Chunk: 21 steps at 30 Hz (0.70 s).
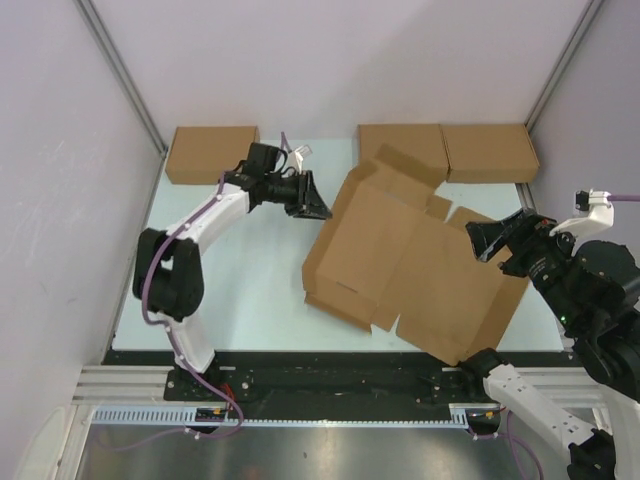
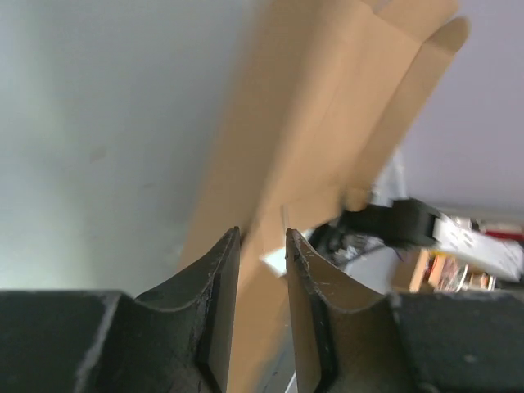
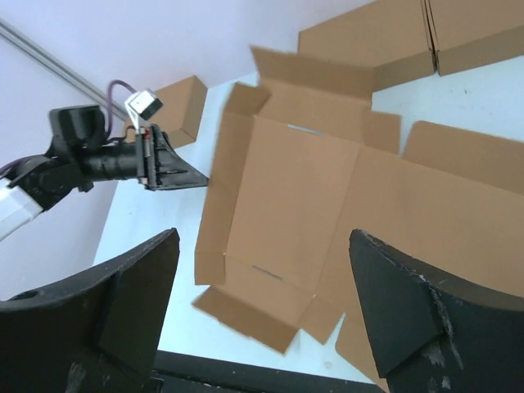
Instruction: Fold the paper box
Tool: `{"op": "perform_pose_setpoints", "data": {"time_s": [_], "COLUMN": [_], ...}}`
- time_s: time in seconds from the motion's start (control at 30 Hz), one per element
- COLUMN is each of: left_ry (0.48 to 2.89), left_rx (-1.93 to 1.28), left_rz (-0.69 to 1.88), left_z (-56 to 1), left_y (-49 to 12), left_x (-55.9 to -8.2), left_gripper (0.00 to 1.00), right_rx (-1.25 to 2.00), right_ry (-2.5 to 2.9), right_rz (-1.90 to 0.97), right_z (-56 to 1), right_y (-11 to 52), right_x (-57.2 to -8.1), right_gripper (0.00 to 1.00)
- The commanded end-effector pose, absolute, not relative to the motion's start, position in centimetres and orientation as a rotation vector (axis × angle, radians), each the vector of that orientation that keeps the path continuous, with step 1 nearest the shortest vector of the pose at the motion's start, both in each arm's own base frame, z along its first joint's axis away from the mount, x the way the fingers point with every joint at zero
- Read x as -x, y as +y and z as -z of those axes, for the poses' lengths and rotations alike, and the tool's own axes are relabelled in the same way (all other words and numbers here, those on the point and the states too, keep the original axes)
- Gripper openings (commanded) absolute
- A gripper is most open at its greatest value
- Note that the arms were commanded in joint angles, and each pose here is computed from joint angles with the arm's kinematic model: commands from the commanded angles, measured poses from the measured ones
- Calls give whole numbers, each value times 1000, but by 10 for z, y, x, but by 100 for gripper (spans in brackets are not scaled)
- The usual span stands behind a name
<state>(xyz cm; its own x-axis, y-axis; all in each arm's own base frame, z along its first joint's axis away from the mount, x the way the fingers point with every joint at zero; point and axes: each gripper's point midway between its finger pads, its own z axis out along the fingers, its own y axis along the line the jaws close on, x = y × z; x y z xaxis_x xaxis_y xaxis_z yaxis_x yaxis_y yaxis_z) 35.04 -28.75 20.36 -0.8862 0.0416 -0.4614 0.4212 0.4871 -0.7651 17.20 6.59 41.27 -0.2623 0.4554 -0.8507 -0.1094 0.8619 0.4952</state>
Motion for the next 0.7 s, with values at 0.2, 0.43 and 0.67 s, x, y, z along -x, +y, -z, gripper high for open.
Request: {"op": "perform_pose_setpoints", "data": {"time_s": [0.2, 0.43, 0.67], "left_ry": [2276, 2103, 2034], "left_rx": [-133, 163, 1069], "left_rz": [889, 837, 772], "left_z": [-223, -245, -156], "left_y": [-226, -193, -185], "left_x": [-421, -365, -234], "left_gripper": [42, 100, 100], "right_rx": [-245, -256, -268], "right_ry": [1822, 1860, 1879], "right_rz": [-441, -430, -441], "right_z": [-388, -359, -343], "right_y": [65, 76, 84], "right_x": [-190, -210, -221], "right_gripper": [90, 89, 89]}}
